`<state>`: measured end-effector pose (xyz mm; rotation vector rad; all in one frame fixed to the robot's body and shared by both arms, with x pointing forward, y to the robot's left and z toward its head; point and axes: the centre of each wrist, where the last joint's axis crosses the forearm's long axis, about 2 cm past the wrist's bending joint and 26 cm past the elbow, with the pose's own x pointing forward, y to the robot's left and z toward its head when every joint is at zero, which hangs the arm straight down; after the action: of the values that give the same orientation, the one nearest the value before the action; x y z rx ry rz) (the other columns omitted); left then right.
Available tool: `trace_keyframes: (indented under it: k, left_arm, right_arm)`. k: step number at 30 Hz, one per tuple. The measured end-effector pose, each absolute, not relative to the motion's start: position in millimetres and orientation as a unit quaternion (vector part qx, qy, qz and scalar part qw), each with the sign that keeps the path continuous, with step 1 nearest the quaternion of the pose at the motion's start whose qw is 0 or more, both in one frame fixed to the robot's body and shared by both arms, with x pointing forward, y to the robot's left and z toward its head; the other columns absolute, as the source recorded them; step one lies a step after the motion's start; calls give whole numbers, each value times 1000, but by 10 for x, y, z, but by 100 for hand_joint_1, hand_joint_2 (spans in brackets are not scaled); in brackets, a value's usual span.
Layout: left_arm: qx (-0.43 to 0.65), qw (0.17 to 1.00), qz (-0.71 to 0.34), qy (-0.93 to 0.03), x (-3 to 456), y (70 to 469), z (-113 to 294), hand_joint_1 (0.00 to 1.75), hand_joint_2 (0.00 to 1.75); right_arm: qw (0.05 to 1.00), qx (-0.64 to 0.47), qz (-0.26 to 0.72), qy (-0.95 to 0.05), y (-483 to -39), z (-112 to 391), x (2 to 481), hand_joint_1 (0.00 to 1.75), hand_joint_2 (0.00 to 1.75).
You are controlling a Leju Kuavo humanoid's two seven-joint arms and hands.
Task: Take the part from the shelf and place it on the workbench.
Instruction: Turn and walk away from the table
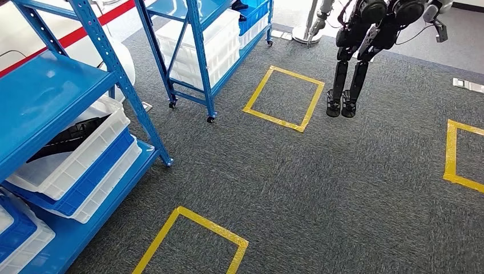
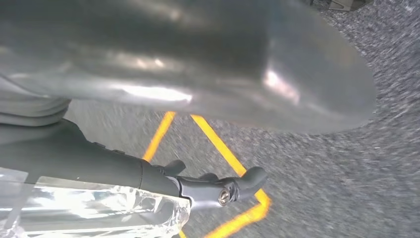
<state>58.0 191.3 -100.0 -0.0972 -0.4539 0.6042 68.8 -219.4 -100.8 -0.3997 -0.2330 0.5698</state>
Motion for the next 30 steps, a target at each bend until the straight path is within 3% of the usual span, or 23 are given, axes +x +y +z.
trace_keyframes:
  k: [30]
  left_arm:
    - [-46,928,299,-219,567,1919,-1003,0,0]
  right_arm:
    - [932,-197,282,-117,-2191,-1001,724,0,0]
